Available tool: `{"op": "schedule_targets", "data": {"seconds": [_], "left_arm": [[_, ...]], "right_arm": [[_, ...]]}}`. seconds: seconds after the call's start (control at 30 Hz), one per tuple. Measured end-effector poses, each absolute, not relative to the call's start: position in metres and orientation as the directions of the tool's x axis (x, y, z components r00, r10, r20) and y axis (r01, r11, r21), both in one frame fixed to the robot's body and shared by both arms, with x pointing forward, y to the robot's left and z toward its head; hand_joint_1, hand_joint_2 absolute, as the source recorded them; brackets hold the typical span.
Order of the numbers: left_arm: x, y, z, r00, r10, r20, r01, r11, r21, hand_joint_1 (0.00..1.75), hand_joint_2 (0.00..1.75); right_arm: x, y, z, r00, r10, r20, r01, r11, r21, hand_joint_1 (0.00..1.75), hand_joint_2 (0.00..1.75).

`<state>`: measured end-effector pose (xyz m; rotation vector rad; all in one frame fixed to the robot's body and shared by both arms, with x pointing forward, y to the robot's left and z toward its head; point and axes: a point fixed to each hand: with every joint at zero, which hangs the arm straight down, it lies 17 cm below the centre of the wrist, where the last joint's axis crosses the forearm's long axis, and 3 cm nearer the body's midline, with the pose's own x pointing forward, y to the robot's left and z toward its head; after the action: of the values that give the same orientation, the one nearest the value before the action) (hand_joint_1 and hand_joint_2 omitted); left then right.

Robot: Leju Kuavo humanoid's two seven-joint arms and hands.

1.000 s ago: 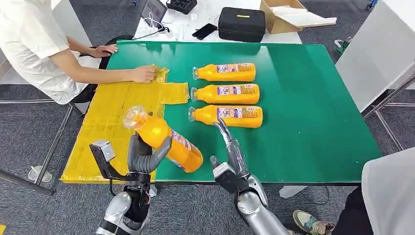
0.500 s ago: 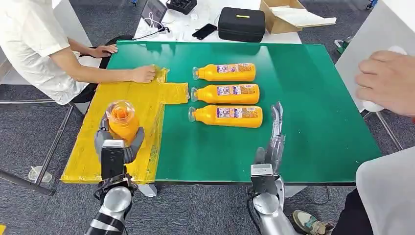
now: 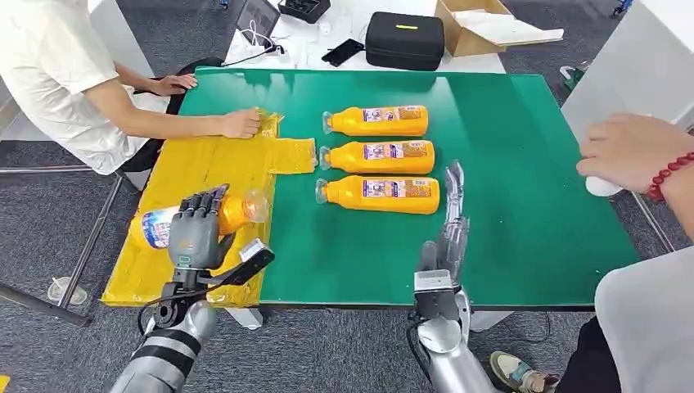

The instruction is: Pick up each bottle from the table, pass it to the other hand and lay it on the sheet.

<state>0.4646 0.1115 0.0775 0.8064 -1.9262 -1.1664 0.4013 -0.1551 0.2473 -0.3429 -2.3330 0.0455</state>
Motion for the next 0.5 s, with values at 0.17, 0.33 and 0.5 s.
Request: {"op": "schedule_targets", "data": {"seconds": [0.17, 0.33, 0.5], "left_arm": [[0.46, 0.107, 0.047, -0.548, -0.77, 0.326, -0.011, 0.397, 0.918, 1.75, 1.75], [0.456, 0.106, 0.029, -0.542, -0.763, 0.352, 0.053, 0.388, 0.92, 1.64, 1.75], [0.452, 0.101, 0.016, -0.531, -0.725, 0.439, 0.163, 0.421, 0.892, 0.0, 1.75]], "right_arm": [[0.403, -0.15, 0.246, -0.673, 0.247, 0.698, 0.215, 0.967, -0.134, 0.0, 0.0], [0.405, -0.147, 0.244, -0.671, 0.242, 0.701, 0.206, 0.969, -0.137, 0.0, 0.0], [0.406, -0.146, 0.241, -0.664, 0.237, 0.709, 0.2, 0.97, -0.137, 0.0, 0.0]]}}
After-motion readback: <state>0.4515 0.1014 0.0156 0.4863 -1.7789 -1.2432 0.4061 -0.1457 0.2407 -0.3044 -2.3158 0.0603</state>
